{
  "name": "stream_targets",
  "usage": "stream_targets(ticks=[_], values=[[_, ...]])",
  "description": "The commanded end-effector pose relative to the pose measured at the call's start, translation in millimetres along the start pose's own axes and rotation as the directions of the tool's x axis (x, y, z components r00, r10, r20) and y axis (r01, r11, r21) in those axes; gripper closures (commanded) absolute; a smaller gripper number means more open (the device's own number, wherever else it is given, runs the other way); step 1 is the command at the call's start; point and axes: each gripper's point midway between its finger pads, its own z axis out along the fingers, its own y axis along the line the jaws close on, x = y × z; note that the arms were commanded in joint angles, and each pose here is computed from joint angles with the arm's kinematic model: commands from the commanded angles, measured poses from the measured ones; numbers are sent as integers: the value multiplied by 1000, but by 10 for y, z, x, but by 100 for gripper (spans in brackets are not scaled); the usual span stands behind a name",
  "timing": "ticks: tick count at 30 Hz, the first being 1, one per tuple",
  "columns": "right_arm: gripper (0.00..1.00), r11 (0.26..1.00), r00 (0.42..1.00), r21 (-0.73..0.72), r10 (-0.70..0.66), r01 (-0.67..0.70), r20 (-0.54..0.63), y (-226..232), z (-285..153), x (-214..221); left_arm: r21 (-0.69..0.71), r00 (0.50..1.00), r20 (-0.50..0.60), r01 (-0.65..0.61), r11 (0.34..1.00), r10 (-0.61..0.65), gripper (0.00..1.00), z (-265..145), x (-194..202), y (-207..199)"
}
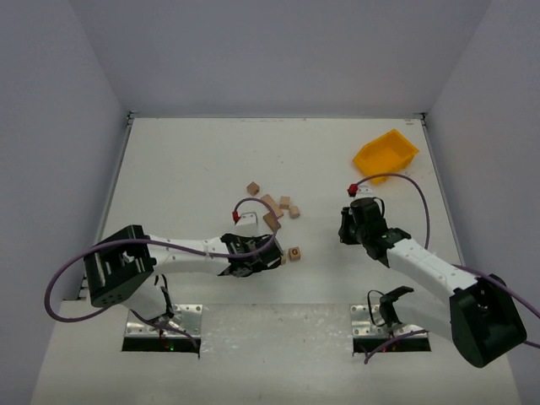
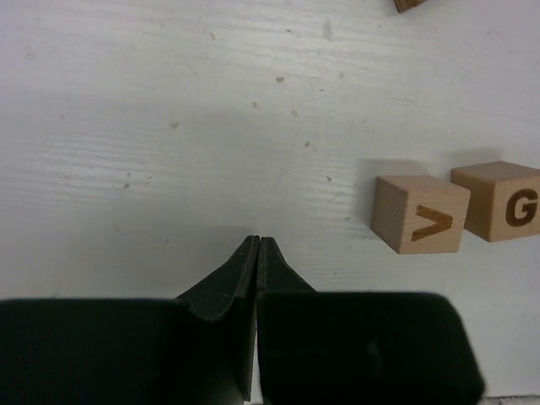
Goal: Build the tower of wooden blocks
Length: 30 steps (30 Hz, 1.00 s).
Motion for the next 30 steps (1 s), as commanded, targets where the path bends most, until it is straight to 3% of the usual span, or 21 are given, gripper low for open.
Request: stream_targets(ticks=[1,8,30], values=[[82,964,999,-266,-26,19,-21,450,-46,85,178,1000,7,3,984,-5,100,10,-79,-391],[84,925,995,-374,-88,64,-49,706,-35,180,222,1000,-10,-3,975,5,100,154,-64,-546],[86,896,975,-428,-186,119,-118,1022,157,323,192,998,-23,-53,980,58,100,310,-52,-642]])
